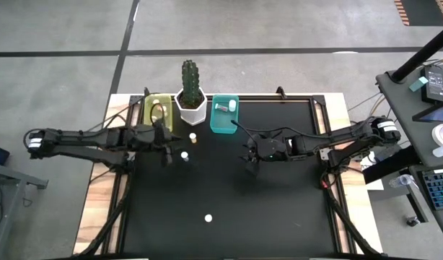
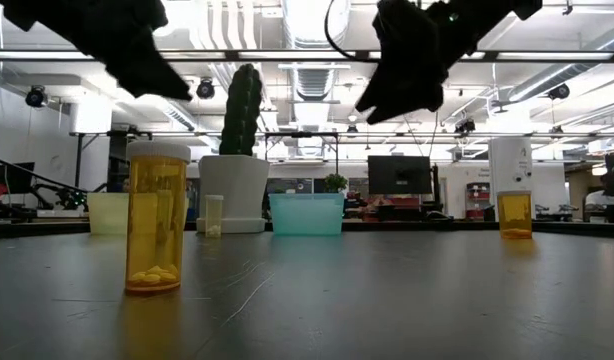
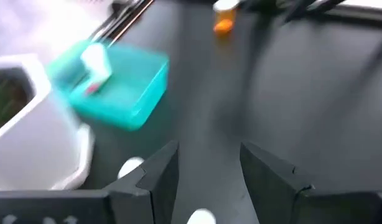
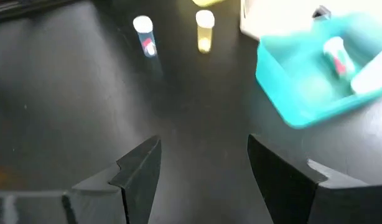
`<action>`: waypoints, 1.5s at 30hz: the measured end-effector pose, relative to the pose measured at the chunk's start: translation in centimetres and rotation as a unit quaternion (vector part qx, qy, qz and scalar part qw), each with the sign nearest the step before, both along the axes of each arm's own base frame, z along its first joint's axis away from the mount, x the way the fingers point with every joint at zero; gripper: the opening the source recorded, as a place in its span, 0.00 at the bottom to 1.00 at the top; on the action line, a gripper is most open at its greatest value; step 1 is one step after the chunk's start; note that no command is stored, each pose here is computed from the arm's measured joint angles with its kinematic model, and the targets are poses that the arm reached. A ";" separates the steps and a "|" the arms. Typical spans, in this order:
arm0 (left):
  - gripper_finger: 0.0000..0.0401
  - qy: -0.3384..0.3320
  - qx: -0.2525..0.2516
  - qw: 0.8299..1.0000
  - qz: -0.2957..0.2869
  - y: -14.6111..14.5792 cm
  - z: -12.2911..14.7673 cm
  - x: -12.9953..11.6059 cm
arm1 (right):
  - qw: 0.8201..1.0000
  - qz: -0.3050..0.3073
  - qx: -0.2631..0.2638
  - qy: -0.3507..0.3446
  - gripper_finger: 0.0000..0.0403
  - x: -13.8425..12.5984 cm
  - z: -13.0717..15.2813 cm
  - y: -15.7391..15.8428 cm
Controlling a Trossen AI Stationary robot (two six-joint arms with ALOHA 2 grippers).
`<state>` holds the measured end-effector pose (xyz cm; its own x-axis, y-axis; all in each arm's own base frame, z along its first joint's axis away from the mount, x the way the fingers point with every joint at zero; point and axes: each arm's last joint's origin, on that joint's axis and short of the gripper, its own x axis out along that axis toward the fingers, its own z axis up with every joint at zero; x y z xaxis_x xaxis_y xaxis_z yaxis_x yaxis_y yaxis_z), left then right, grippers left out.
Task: Pick and place medicine bottles into bin by pill shape (circle, oval)
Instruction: Put the big orange capsule bottle into the blue bin
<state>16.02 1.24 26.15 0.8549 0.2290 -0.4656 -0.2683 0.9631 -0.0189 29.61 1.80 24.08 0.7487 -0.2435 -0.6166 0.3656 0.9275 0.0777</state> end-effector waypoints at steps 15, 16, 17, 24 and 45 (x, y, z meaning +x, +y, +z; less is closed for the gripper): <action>0.38 -0.136 0.139 0.969 -0.154 -0.7 1.8 1.1 | 0.966 -0.209 0.115 0.103 0.57 -3.7 -0.5 -3.1; 0.38 -0.136 0.144 0.968 -0.156 -0.7 1.8 1.1 | 0.960 -0.229 0.115 0.110 0.57 -4.1 -0.4 -3.5; 0.38 -0.137 0.146 0.967 -0.156 -0.7 1.8 1.1 | 0.955 -0.247 0.114 0.117 0.58 -4.5 -0.4 -3.9; 0.38 -0.137 0.148 0.967 -0.156 -0.7 1.9 1.1 | 0.916 -0.350 0.106 0.165 0.69 -7.3 -0.1 -6.1; 0.38 -0.152 0.181 0.960 -0.149 -0.7 1.6 -0.5 | 0.852 -0.445 0.120 0.249 0.81 -10.4 -3.4 -6.9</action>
<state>15.51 0.57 27.76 0.9914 0.0531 -0.1196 -0.0152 0.9545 0.2979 19.18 -5.11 20.71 -0.0363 -0.4005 -0.9156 0.9589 0.2442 -0.1448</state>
